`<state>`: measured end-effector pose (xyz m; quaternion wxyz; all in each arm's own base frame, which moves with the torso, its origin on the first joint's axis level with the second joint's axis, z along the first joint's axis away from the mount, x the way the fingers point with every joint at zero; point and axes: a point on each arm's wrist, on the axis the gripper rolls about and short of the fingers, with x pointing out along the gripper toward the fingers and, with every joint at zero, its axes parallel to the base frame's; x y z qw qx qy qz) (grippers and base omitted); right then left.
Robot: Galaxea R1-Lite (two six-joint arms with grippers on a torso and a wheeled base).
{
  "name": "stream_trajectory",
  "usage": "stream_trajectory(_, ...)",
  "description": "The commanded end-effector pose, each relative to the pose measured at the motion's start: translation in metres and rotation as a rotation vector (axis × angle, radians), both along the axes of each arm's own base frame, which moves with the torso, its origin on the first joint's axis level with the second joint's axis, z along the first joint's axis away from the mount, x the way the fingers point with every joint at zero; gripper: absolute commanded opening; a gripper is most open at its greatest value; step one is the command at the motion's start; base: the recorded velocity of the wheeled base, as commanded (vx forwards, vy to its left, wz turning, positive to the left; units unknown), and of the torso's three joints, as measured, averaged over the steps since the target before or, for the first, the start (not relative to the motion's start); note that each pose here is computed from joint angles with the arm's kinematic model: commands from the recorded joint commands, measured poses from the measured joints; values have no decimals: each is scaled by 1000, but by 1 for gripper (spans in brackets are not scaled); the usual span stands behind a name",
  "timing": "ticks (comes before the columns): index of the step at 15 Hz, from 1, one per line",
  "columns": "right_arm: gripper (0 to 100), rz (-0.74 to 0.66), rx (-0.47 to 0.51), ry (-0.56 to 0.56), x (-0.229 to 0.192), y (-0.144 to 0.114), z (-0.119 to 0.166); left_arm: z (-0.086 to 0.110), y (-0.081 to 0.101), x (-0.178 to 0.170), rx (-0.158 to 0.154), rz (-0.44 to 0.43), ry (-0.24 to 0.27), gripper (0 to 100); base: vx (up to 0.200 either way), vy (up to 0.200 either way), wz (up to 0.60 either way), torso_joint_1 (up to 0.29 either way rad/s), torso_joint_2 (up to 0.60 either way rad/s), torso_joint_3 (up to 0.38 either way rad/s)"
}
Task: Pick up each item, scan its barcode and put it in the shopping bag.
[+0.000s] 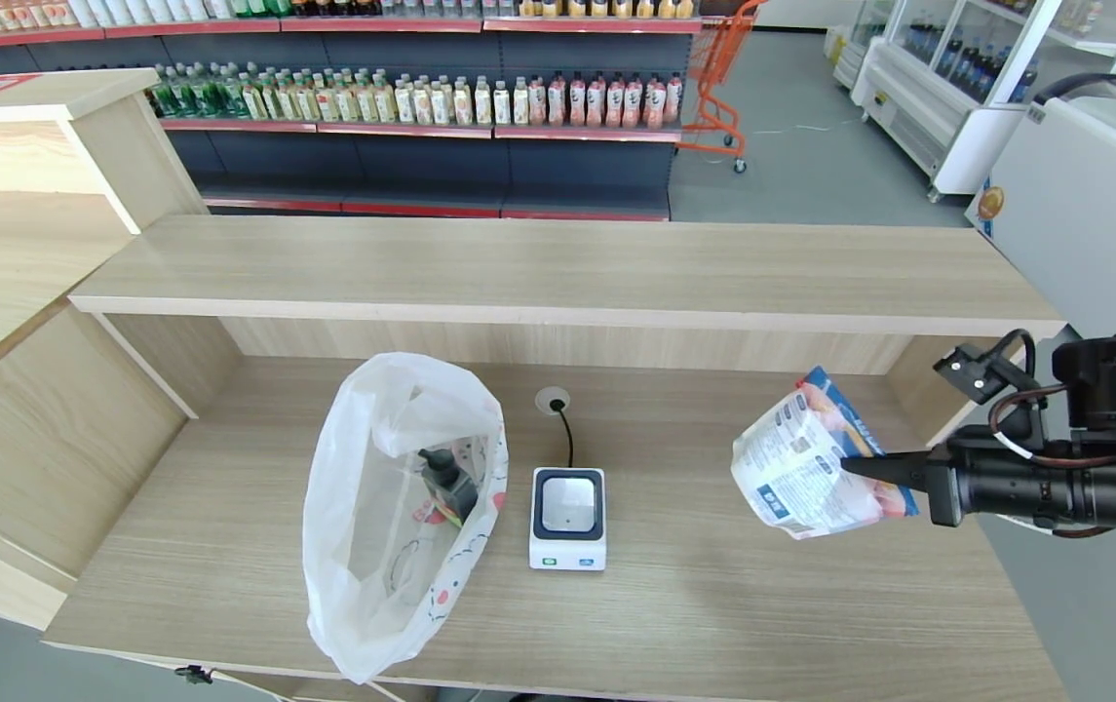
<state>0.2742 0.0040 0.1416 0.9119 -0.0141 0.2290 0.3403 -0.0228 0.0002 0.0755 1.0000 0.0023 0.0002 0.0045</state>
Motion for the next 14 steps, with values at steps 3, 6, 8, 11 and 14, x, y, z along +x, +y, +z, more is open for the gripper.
stream_trajectory(3,0,-26,182,56,-26,23,46,0,0,0,0,0,0,100,0,0,0,0,0,0)
stream_trajectory(6,0,-34,303,145,-43,43,63,0,0,0,0,0,0,100,0,0,0,0,0,0)
stream_trajectory(8,0,-12,351,198,-51,56,66,0,0,0,0,0,0,100,0,0,0,0,0,0)
stream_trajectory(11,0,61,399,273,-68,77,67,0,0,0,0,0,0,100,0,0,0,0,0,0)
stream_trajectory(14,0,109,372,301,-77,94,61,0,0,0,0,0,0,100,0,0,0,0,0,0)
